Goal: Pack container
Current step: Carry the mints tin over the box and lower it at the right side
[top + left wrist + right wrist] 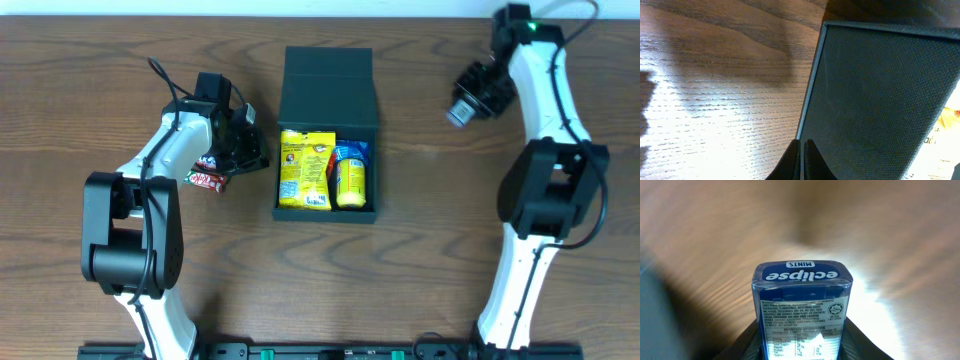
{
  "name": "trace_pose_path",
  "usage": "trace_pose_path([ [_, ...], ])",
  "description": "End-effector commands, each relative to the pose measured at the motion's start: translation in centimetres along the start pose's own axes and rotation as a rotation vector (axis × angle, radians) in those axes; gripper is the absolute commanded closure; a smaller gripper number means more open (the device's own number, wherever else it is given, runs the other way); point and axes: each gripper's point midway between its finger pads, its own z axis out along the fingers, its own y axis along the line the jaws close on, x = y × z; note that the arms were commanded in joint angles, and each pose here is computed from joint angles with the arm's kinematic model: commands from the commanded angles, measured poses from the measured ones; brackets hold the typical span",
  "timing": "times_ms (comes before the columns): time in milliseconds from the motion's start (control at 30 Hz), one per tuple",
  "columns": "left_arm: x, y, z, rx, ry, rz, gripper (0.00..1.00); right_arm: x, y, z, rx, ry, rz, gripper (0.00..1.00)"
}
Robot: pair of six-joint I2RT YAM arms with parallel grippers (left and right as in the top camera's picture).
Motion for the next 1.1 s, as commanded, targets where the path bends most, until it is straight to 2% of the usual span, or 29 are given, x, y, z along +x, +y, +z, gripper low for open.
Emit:
trace_pose_path([
  [0, 0.2, 0.4, 0.2, -0.012, 0.009, -0.009, 0.94, 2.8, 5.5, -2.1, -0.097, 0.002, -0.36, 0.98],
  [200, 0.2, 0.4, 0.2, -0.013, 0.009, -0.009, 0.94, 8.9, 10.3, -3.5, -0.105, 0.038, -0.78, 0.98],
  [367, 0.2, 0.4, 0.2, -0.013, 0.009, -0.009, 0.94, 14.3, 9.8, -3.3, 0.036, 0.144, -0.917, 0.98],
  [533, 0.2, 0.4, 0.2, -0.013, 0.009, -0.009, 0.94, 14.5, 7.9, -5.3, 0.235, 0.066, -0.809, 0.98],
  [667, 0.2, 0.4, 0.2, -0.012, 0.01, -0.009, 0.94, 15.1, 7.2, -7.7, 0.23, 0.033, -0.788, 0.98],
  [800, 0.2, 0.4, 0.2, -0.012, 0.009, -0.009, 0.94, 15.1, 4.2, -9.9, 0.179, -0.001, -0.734, 0.98],
  [900, 0.2, 0.4, 0.2, -0.011, 0.007, -0.007, 0.94, 16.5, 2.4, -9.3, 0.146, 0.005, -0.731, 0.98],
  [1067, 0.2, 0.4, 0.2, -0.012, 0.007, -0.008, 0.94, 18.4, 2.9, -7.5, 0.243, -0.06, -0.666, 0.99],
])
